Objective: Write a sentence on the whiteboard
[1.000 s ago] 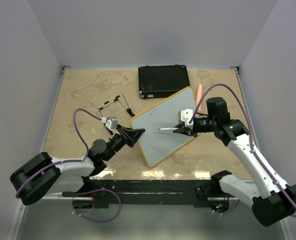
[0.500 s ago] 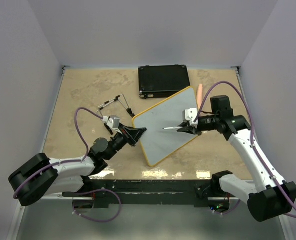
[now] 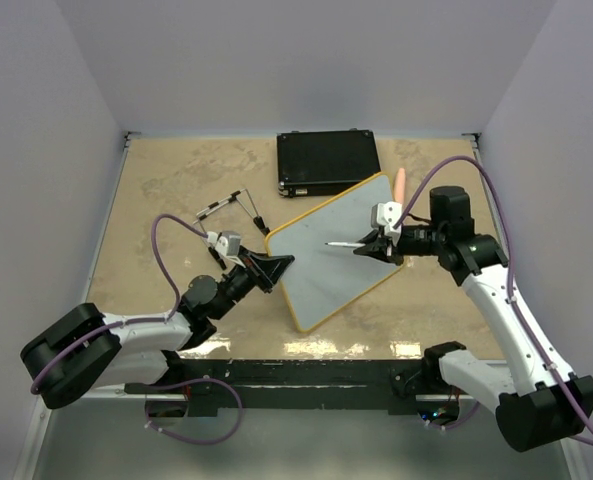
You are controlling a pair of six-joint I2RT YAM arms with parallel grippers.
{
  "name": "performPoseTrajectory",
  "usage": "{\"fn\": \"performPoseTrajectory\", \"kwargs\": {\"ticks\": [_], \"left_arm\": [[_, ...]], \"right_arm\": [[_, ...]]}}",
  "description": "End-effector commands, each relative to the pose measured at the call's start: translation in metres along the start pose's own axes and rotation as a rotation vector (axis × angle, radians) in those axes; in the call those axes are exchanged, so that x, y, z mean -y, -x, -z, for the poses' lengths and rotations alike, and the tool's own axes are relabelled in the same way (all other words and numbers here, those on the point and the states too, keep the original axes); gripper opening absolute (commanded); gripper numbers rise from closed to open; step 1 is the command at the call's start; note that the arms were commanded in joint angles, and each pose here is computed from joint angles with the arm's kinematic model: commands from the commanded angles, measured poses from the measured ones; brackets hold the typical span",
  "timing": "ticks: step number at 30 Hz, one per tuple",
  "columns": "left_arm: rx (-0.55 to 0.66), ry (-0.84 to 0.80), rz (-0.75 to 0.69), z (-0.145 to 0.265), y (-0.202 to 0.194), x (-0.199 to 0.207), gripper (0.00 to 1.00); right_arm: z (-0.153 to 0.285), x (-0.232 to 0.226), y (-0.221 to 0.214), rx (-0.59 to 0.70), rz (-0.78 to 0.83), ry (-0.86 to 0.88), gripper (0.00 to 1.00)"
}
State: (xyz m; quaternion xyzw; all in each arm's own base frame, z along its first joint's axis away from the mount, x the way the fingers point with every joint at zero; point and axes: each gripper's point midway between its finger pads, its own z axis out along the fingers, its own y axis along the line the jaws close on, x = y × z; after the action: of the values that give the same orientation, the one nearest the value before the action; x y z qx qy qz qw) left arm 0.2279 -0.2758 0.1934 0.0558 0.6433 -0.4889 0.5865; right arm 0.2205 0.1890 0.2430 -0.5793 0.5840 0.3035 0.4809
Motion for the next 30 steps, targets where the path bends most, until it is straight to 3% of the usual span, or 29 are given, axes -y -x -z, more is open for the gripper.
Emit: {"fn": "performPoseTrajectory", "kwargs": {"ticks": [1,13,30], "left_arm": [[0.030,-0.048,-0.061,-0.007,0.011,0.011,0.00],[0.030,-0.066,-0.019,-0.020,0.014,0.020,0.00],[0.029,-0.050,-0.005,-0.015,0.010,0.018,0.00]], "right_arm": [[0.013,0.016,0.040,0.063,0.021,-0.089,0.00],[-0.007,0.012,0.060,0.048,0.016,-0.155,0.00],[0.001,0.000,0.048,0.001,0.105,-0.157,0.00]]}}
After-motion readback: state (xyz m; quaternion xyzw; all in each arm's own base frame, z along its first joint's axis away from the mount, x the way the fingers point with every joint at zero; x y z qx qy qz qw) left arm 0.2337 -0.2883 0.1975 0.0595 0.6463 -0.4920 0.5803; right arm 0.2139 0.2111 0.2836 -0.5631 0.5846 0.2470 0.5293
